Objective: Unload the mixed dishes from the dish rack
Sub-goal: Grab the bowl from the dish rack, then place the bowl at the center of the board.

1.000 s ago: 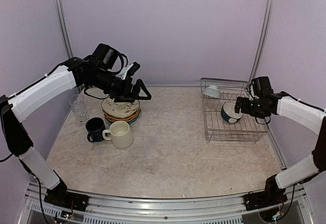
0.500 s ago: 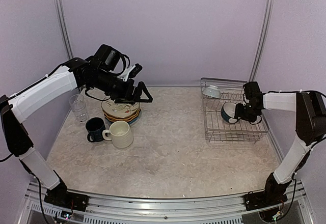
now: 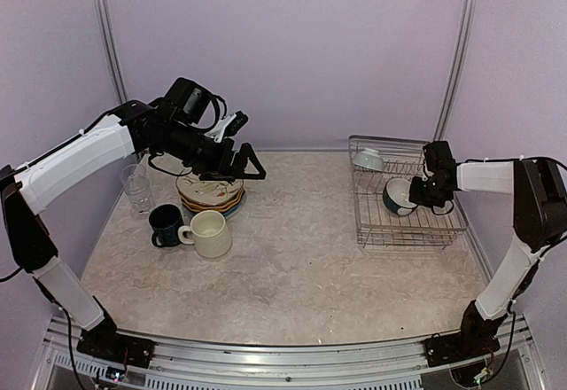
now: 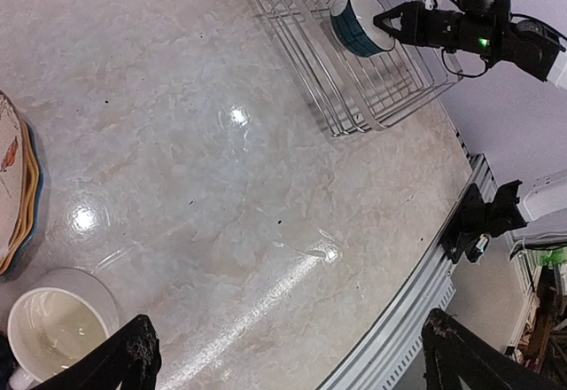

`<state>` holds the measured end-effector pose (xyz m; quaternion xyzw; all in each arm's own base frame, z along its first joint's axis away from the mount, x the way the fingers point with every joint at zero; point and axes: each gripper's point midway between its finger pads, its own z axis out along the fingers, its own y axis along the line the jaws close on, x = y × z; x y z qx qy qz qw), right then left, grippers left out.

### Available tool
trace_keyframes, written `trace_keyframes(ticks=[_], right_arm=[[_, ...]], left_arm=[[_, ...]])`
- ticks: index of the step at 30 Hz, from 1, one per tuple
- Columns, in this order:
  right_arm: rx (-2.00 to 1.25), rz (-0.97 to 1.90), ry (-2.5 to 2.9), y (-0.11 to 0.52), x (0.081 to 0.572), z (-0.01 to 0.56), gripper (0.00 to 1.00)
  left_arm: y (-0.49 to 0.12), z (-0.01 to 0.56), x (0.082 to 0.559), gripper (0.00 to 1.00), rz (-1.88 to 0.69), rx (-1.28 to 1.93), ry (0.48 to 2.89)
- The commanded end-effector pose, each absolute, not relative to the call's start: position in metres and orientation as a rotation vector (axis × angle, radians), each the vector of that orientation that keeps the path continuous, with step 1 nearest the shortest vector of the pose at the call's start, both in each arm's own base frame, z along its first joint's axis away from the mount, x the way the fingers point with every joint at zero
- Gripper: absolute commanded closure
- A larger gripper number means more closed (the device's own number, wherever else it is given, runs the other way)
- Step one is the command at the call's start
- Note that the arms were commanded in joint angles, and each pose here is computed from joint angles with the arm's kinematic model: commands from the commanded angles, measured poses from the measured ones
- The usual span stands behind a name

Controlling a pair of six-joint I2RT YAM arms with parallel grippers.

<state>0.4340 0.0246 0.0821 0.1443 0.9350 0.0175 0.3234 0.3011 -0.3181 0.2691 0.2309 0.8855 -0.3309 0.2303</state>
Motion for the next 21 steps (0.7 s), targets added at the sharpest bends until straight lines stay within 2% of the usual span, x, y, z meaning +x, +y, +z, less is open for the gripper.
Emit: trace_keyframes(ticks=[1,6,12,21], right_arm=[[0.403,0.014,2.447,0.016,0.426,0.083,1.0],[0.375,-0.01,2.404,0.012,0.417,0.107,1.0],[0.283,0.04,2.284,0.021,0.412,0.166,1.0],[0.045,0.156,2.148,0.111,0.416,0.249,1.0]], left_arm=[[-0.317,0.27,0.303,0.01,-0.856,0.653,2.424],[-0.317,0.271,0.303,0.01,-0.856,0.656,2.416],[-0.315,0.274,0.305,0.01,-0.846,0.643,2.402],[-0.304,0.288,0.31,0.01,-0.851,0.598,2.334]])
